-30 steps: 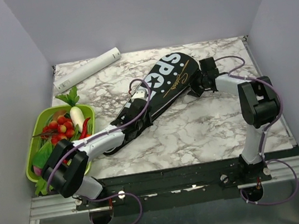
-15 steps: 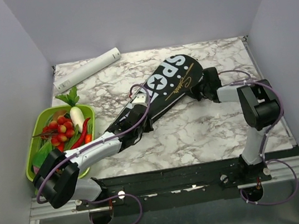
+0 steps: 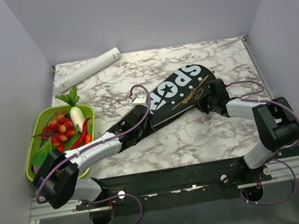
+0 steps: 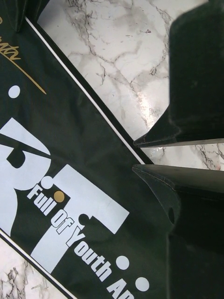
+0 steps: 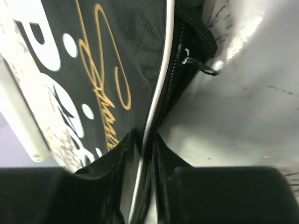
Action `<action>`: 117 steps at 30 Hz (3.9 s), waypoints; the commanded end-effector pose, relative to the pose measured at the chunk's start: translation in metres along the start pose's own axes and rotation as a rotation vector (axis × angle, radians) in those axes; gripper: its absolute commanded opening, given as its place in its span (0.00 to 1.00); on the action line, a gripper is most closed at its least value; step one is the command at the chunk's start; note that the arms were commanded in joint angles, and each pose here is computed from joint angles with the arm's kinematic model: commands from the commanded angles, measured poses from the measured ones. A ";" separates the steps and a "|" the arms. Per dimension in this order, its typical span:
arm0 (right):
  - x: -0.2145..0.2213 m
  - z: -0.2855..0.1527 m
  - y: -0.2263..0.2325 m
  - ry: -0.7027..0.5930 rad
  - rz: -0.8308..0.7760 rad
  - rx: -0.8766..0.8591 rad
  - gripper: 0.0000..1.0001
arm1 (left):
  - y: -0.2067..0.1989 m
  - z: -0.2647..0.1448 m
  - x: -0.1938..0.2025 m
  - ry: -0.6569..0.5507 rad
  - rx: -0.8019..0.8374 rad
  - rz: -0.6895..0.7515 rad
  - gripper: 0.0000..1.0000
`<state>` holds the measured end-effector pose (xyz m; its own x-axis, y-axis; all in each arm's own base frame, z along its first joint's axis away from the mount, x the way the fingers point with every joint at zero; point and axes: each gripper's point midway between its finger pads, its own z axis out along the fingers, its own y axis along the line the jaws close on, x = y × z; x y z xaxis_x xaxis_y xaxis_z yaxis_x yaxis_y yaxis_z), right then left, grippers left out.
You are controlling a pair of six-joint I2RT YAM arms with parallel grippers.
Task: Pack up the badminton gear
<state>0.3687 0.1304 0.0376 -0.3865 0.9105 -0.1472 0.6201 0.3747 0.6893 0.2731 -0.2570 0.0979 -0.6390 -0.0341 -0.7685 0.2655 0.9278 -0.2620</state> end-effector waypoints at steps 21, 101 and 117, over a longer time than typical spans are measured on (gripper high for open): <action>-0.074 -0.045 -0.032 -0.031 -0.980 0.285 0.69 | -0.018 0.017 0.007 0.016 0.082 0.025 0.29; 0.063 -0.015 0.003 0.421 -1.162 0.085 0.01 | 0.050 0.096 0.058 0.255 -0.145 0.104 0.20; 0.200 -0.025 0.020 0.592 -1.250 -0.092 0.01 | 0.039 0.093 0.054 0.231 -0.052 0.075 0.18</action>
<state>0.2822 0.3137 0.0330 -0.8825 -0.2702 -0.3850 -0.4086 0.8459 0.3428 0.3528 -0.2656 0.0288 -0.6858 0.0030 -0.7277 0.2237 0.9524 -0.2069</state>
